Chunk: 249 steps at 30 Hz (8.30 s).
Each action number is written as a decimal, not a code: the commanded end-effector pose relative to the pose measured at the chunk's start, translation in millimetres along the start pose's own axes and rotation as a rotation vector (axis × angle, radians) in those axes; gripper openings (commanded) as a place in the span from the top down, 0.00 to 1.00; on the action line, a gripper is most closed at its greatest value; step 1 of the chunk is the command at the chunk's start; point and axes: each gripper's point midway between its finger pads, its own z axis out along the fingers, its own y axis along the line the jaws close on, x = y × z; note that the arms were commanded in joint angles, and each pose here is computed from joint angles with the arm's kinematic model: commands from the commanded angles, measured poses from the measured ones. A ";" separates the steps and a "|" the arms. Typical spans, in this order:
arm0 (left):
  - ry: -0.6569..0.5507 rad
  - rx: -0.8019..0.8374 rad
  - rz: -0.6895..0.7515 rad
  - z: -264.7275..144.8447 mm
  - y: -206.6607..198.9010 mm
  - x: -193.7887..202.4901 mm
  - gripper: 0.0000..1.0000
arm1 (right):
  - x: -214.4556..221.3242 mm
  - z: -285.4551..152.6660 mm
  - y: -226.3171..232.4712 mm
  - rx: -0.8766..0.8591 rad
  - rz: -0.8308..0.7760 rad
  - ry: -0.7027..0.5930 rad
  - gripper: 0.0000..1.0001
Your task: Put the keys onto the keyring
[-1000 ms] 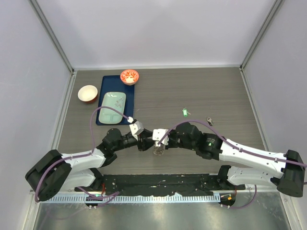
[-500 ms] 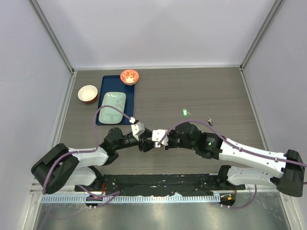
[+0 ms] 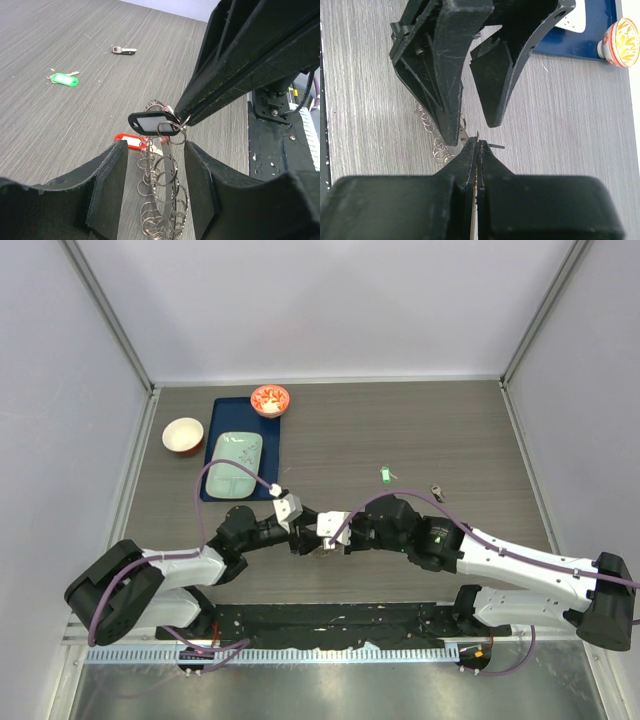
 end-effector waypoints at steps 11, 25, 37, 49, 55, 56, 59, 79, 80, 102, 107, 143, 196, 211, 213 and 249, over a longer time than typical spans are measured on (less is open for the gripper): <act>-0.117 -0.009 0.039 9.0 4.5 -41.1 0.76 | -39.9 -8.4 -14.1 0.017 0.000 -0.120 0.99; -0.240 -0.087 0.016 -5.5 3.2 -70.1 1.00 | -22.8 -15.5 -7.9 0.035 0.054 -0.082 0.99; -0.283 -0.142 -0.011 -20.6 3.1 -87.6 1.00 | 5.0 -13.2 2.0 0.046 0.037 0.026 0.99; -0.334 -0.145 -0.044 -26.1 -0.4 -100.9 1.00 | 5.1 10.1 12.3 0.060 -0.035 0.057 0.99; -0.349 -0.145 -0.045 -29.1 -1.5 -102.3 0.99 | 13.2 14.8 8.0 0.111 -0.065 0.092 0.99; -0.344 -0.144 -0.041 -29.3 -1.8 -100.9 0.97 | 12.0 14.4 6.9 0.117 -0.065 0.086 0.99; -0.299 -0.152 -0.017 -31.2 -1.4 -88.9 0.84 | 7.3 8.2 1.7 0.141 -0.063 0.064 0.99; -0.098 -0.124 0.131 -30.4 -0.4 -51.1 0.49 | -3.6 -4.2 -2.6 0.118 -0.103 0.057 0.99; -0.101 -0.121 0.141 -29.8 -0.5 -53.1 0.48 | -6.1 -5.3 -3.3 0.116 -0.104 0.051 0.99; -0.065 0.070 0.288 -9.8 -9.9 -54.6 0.47 | -35.4 -25.7 -5.1 0.048 -0.149 -0.018 0.99; -0.062 0.152 0.287 -7.1 -21.5 -54.1 0.48 | -40.4 -25.6 -1.6 0.024 -0.151 -0.041 0.99; -0.012 0.312 0.191 8.4 -35.2 -35.1 0.78 | -43.9 -24.5 5.0 -0.006 -0.139 -0.068 0.99; -0.011 0.102 -0.045 -4.1 -25.2 -21.8 0.52 | -7.4 -17.0 2.6 0.097 0.016 0.050 0.99; 0.065 -0.010 -0.055 1.9 -12.9 12.2 0.36 | -19.9 -6.4 5.0 0.085 0.101 0.018 0.99; 0.082 -0.053 -0.049 1.4 -4.6 17.9 0.37 | -25.6 -11.8 4.1 0.086 0.110 -0.013 0.99; 0.158 -0.406 0.492 -38.0 59.5 -70.7 1.00 | -4.4 -35.3 7.4 0.201 0.457 -0.016 0.53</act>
